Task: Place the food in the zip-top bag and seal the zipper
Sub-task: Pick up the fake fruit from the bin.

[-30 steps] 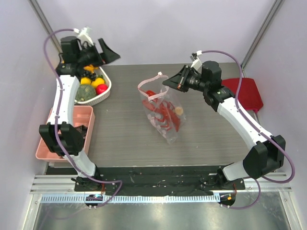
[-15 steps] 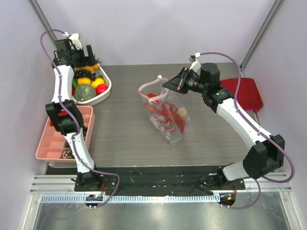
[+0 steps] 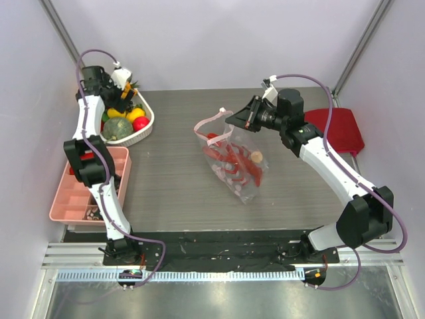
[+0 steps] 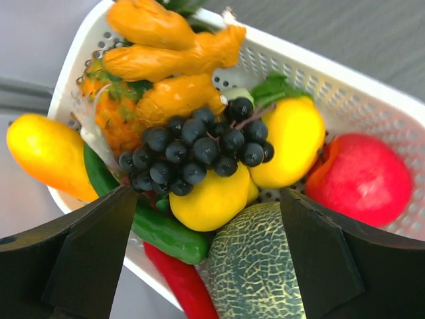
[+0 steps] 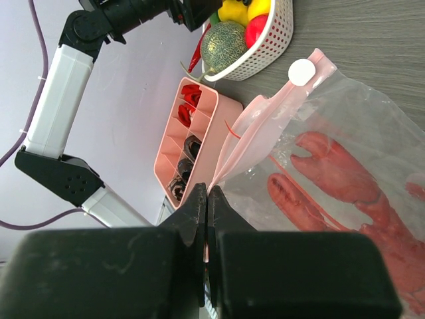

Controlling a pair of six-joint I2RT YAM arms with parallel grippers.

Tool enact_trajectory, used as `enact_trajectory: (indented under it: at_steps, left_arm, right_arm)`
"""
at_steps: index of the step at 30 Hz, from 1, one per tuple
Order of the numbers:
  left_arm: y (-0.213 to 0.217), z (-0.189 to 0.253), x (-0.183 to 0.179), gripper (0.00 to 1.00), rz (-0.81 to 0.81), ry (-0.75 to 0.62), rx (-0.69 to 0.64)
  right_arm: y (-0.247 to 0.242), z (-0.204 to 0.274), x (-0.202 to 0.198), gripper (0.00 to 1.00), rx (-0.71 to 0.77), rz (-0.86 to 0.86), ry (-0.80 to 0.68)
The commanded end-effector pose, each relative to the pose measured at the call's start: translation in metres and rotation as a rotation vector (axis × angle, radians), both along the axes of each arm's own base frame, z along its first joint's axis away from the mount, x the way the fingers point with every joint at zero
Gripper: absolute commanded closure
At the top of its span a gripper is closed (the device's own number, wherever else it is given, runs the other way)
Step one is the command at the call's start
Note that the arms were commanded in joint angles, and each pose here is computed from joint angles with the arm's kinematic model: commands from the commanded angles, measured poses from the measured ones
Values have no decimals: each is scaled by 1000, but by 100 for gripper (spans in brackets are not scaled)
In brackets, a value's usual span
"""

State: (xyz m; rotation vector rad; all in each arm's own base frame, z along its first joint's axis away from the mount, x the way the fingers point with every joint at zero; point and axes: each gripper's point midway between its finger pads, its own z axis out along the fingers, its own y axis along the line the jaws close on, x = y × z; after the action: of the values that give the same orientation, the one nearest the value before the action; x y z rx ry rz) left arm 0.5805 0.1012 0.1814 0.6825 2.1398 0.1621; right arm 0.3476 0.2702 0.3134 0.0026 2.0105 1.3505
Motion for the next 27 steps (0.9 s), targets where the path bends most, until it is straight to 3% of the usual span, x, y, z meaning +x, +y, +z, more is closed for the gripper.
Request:
enact_trajectory:
  at_steps: [1, 9, 19, 22, 27]
  left_arm:
    - [4, -5, 0, 6, -209, -4, 201]
    - [16, -27, 8, 6, -301, 22, 365]
    - [12, -45, 25, 6, -339, -26, 437]
    - [12, -52, 29, 10, -342, -28, 440]
    - [17, -58, 35, 25, -342, -22, 463]
  right_arm:
    - [0, 21, 1, 99, 30, 10, -82]
    - [2, 15, 3, 99, 36, 13, -55]
    - [4, 5, 7, 99, 43, 14, -10]
    - [3, 6, 9, 99, 44, 12, -8]
    - [3, 4, 11, 99, 44, 9, -4]
